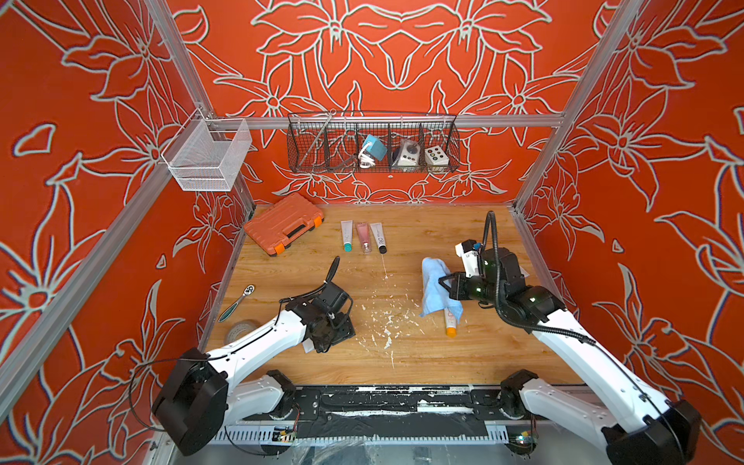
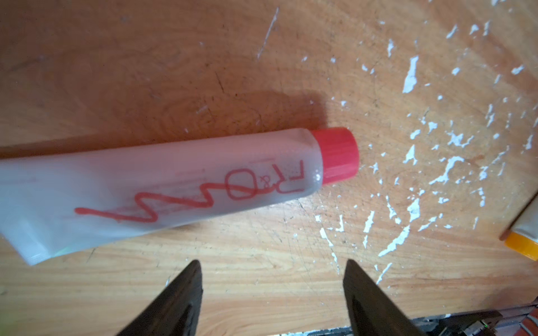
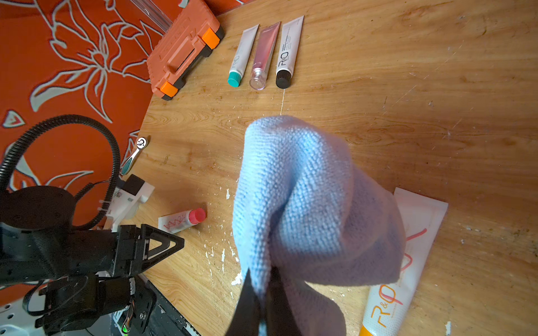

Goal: Wipe the surface of the toothpaste tube
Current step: Move the toothpaste to the center of the board.

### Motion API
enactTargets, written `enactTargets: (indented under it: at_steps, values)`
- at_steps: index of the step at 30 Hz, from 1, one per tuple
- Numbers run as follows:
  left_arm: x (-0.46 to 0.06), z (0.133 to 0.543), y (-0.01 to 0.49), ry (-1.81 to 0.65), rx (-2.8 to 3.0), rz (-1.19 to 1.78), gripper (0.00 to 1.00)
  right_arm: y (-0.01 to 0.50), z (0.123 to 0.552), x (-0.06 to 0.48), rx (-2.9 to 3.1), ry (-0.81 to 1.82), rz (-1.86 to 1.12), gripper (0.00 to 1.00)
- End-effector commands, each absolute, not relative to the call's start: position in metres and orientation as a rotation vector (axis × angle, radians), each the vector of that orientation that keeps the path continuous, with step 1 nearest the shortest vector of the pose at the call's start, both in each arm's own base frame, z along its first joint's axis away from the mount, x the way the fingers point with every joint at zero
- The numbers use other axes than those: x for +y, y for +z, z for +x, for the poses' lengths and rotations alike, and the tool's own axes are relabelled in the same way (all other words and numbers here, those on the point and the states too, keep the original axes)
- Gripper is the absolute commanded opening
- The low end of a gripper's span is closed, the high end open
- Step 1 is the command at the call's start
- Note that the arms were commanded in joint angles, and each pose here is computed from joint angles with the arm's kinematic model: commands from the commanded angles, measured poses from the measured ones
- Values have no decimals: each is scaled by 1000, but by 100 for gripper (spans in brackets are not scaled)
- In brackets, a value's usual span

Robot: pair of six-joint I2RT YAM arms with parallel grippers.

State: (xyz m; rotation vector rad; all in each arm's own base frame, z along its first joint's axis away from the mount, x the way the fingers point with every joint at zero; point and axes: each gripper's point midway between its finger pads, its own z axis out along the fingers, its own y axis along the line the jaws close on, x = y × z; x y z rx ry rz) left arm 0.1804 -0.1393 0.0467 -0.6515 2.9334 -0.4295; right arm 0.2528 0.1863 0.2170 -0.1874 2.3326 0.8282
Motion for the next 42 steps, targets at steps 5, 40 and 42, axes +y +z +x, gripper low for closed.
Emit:
enactTargets:
  at_steps: [5, 40, 42]
  values:
    - [-129, 188, 39, -396, 2920, -669, 76, 213, 255, 185, 2337, 833, -171, 0]
    - [-95, 252, 40, -407, 2822, -803, 89, 211, 255, 185, 2342, 840, -188, 0]
    - [-96, 253, 39, -405, 2826, -804, 89, 211, 255, 185, 2340, 838, -188, 0]
